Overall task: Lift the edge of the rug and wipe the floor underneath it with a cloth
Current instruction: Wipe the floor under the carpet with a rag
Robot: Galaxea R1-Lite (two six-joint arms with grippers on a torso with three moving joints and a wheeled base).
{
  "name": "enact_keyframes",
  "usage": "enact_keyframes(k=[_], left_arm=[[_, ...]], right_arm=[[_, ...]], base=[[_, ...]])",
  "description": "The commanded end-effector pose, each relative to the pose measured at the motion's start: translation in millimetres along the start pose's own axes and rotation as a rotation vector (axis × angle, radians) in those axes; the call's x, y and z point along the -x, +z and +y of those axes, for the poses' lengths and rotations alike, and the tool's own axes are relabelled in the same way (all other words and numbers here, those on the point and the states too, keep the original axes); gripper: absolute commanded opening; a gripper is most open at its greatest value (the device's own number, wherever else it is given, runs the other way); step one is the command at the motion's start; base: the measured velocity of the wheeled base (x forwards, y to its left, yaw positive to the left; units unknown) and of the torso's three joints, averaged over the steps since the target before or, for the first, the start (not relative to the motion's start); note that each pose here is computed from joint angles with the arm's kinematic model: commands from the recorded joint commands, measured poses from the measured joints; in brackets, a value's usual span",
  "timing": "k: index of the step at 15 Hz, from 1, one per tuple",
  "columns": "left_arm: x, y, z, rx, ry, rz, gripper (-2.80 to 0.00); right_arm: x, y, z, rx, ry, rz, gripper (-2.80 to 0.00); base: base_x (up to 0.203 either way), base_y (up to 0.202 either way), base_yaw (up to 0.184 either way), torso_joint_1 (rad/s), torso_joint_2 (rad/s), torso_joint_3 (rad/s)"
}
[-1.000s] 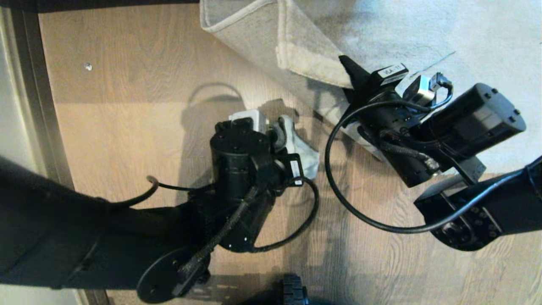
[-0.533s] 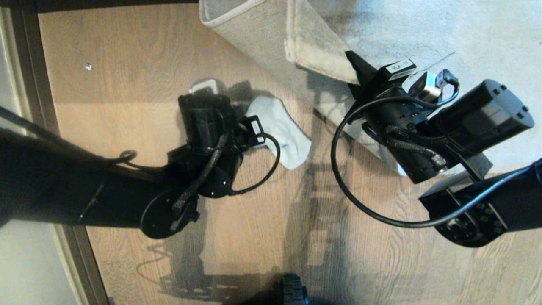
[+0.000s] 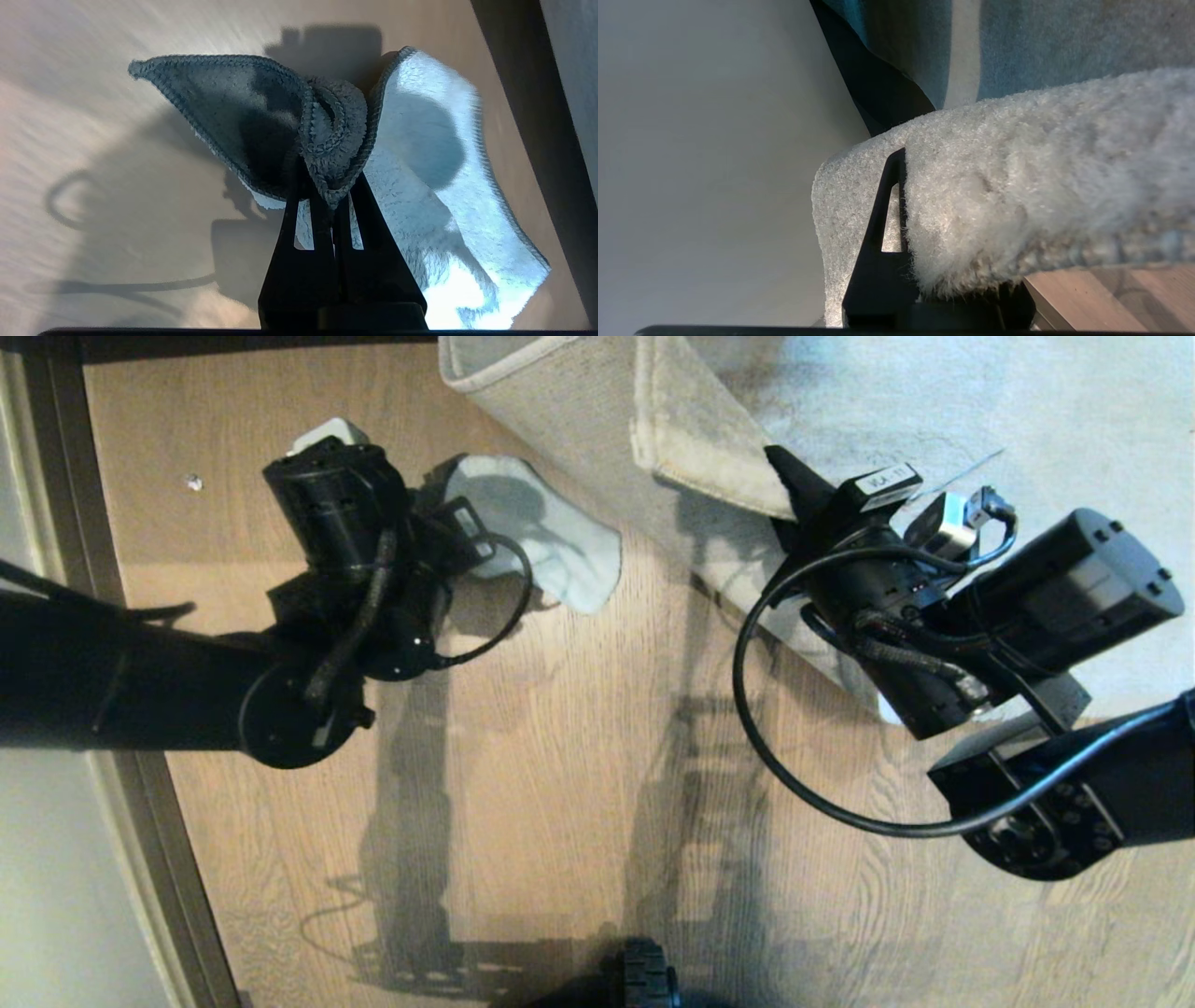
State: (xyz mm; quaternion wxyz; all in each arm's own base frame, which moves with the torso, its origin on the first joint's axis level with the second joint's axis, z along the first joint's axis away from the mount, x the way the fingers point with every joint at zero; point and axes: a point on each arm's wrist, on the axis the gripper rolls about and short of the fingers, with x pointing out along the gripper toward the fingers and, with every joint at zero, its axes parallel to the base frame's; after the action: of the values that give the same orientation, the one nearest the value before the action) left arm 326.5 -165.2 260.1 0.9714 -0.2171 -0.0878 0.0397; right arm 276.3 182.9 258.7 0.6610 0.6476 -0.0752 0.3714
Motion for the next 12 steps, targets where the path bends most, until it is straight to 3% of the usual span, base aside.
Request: enact_keyframes(k=[1,5,9,12], left_arm=[[8,25,12.6,0.019,0.024,-0.046,-2.8],[38,27,28.8,-0.041,0.031,-0.001,-2.8],[97,-7,41.6,-0.186,-0.033,0.174,-2.8],[141,-32,38.6,-0.258,-0.124,0.284,-2.8]], right_arm=[[0,1,6,-0.012,0.05,-0.01,-2.8],[0,1,6,-0.011,0.056,0.012,-2.8],[0,0,4,-0.011,0.051,0.016,-2.8],[0,0,3,-0.011,0.049,0.017,-2.8]], base=[[0.0,0.0,0.0,0.0,0.0,0.0],[0.0,0.0,0.0,0.0,0.0,0.0],[0.0,0.0,0.0,0.0,0.0,0.0],[0.0,0.0,0.0,0.0,0.0,0.0]])
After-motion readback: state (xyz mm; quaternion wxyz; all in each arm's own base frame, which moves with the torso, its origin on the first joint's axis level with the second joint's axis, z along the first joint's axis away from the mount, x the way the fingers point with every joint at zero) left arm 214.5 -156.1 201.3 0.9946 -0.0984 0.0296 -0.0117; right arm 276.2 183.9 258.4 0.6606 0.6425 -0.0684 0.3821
